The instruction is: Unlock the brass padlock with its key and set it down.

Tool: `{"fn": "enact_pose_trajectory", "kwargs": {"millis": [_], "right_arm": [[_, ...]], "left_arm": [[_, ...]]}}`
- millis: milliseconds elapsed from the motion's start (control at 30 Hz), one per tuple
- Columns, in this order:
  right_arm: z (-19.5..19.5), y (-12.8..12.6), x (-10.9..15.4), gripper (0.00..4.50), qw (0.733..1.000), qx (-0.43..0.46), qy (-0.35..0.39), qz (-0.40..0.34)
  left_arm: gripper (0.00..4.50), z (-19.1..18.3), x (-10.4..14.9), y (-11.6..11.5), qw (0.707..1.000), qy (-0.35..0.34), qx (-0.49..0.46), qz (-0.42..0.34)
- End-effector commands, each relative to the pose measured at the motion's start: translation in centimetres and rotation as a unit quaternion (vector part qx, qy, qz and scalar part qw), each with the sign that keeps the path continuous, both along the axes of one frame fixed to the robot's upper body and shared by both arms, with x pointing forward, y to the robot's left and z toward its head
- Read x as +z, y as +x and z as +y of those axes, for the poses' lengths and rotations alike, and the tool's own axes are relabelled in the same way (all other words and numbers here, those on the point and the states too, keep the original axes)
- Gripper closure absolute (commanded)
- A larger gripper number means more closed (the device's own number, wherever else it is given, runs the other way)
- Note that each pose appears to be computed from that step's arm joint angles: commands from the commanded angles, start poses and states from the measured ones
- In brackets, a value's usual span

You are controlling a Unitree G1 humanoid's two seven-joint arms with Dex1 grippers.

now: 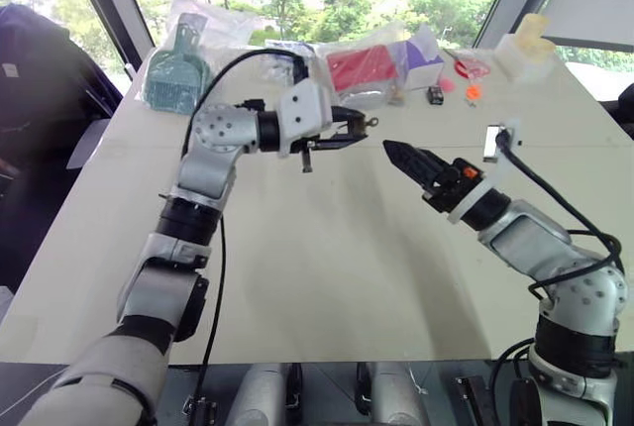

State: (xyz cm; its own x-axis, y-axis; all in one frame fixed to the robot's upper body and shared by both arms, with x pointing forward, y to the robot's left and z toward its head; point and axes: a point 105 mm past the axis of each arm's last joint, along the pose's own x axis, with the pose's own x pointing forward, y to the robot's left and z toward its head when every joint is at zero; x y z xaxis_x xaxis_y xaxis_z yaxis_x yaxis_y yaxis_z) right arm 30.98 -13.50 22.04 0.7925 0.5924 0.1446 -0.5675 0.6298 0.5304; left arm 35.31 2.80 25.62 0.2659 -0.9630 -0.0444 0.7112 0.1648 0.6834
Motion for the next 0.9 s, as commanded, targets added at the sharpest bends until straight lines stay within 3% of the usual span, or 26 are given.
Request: {"fn": "enact_pose_trajectory", "kwargs": {"millis": [33,367,467,700,900], "right_arm": [[0.8,0.0,1.8,0.00,0.999,0.015,0.017,-0.032],[2.0,-0.2,2.7,0.00,0.998,0.035,0.037,-0.048],[2.1,-0.2,2.8,0.87,0.997,0.035,0.037,-0.049],[2.7,-0.7,2.6,4.47,0.997,0.046,0.044,-0.046],[2.5,-0.4,2.6,4.47,0.996,0.034,0.068,-0.038]], "left_arm": [[3.77,-0.3,1.5,-1.3,1.000,-0.019,-0.009,-0.021],[3.77,-0.8,1.4,-2.3,0.999,-0.010,-0.026,-0.035],[3.77,-1.0,1.4,-2.4,0.999,-0.009,-0.031,-0.037],[3.77,-1.1,1.6,-2.5,0.998,-0.009,-0.035,-0.044],[3.77,-1.2,2.1,-3.0,0.995,-0.012,-0.035,-0.091]]}}
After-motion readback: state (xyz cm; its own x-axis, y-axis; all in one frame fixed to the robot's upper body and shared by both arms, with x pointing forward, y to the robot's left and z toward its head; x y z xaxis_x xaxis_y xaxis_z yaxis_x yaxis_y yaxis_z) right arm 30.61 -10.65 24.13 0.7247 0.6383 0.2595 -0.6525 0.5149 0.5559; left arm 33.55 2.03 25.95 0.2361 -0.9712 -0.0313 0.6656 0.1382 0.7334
